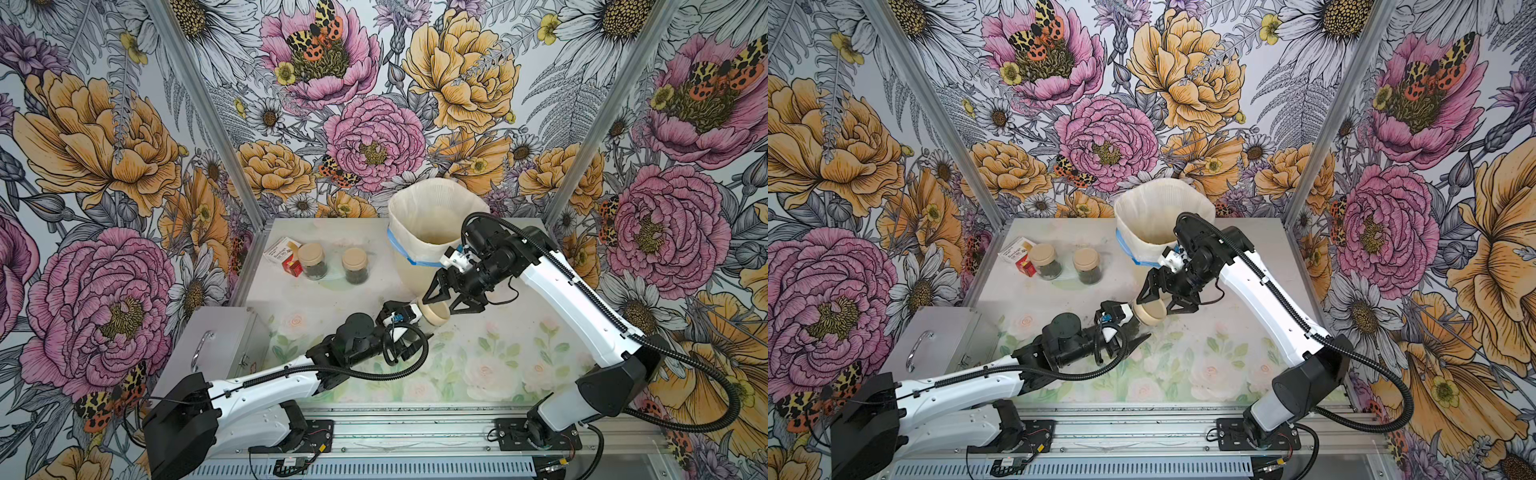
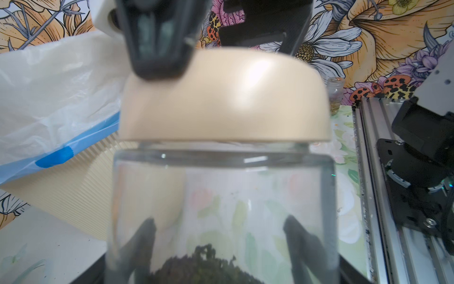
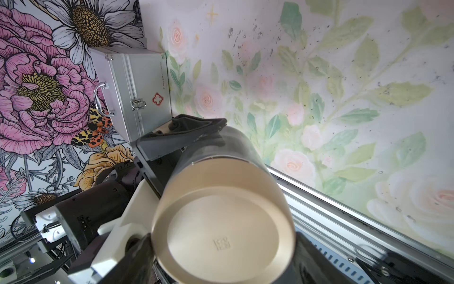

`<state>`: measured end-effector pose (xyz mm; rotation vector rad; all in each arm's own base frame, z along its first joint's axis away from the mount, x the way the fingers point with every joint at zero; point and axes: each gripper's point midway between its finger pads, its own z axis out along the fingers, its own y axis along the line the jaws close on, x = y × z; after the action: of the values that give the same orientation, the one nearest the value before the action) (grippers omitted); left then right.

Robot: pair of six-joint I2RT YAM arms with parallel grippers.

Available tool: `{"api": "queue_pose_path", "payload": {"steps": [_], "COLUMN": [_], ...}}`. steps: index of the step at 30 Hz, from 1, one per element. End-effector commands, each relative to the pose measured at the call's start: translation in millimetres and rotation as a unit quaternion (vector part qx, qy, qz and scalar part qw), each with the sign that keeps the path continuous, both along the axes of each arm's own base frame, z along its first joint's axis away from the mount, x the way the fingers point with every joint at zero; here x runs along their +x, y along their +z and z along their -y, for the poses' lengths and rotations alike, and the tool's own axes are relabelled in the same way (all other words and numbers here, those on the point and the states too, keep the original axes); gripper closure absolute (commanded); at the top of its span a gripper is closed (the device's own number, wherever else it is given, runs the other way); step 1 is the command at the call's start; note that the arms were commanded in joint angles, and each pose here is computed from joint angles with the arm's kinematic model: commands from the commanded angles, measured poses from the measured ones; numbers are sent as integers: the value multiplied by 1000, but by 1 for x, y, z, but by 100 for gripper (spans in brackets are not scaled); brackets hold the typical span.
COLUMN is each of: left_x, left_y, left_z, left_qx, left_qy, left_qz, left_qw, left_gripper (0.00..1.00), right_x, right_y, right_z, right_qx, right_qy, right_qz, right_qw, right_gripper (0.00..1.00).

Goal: Empty moldy tea leaves from jars
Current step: Unscrew the lid from the jar.

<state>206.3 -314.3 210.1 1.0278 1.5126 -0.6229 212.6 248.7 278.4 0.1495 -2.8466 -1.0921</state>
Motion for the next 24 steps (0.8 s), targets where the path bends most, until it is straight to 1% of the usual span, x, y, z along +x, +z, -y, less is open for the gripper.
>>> {"api": "queue_pose_path", "payload": {"steps": [1,7,16,19,24], "left_x": [-2,-5,-12,-12,-14], "left_y": [67,72,82,84,93], "left_z": [-1,-6,-10,-10,-13], "left_qx": [-95,-109,-130,-134,-144], "left_qy": [-11,-16,-31,-35,-41], "left_qz": [46,39,35,33,37], "left_qw": [994,993,990,990,988], "left_gripper": [47,47,47,49,49], "right_x": [2,3,4,6,5], "right_y": [-13,-16,-11,-9,-2], "right_z": [9,7,-4,-3,-6], "right_qx": [-41,-36,1,3,25], "right_qy": [27,53,98,107,121], "right_qz": [21,31,55,73,102], "right_qw": [999,997,994,992,987], "right_gripper": [17,16,16,16,16]}}
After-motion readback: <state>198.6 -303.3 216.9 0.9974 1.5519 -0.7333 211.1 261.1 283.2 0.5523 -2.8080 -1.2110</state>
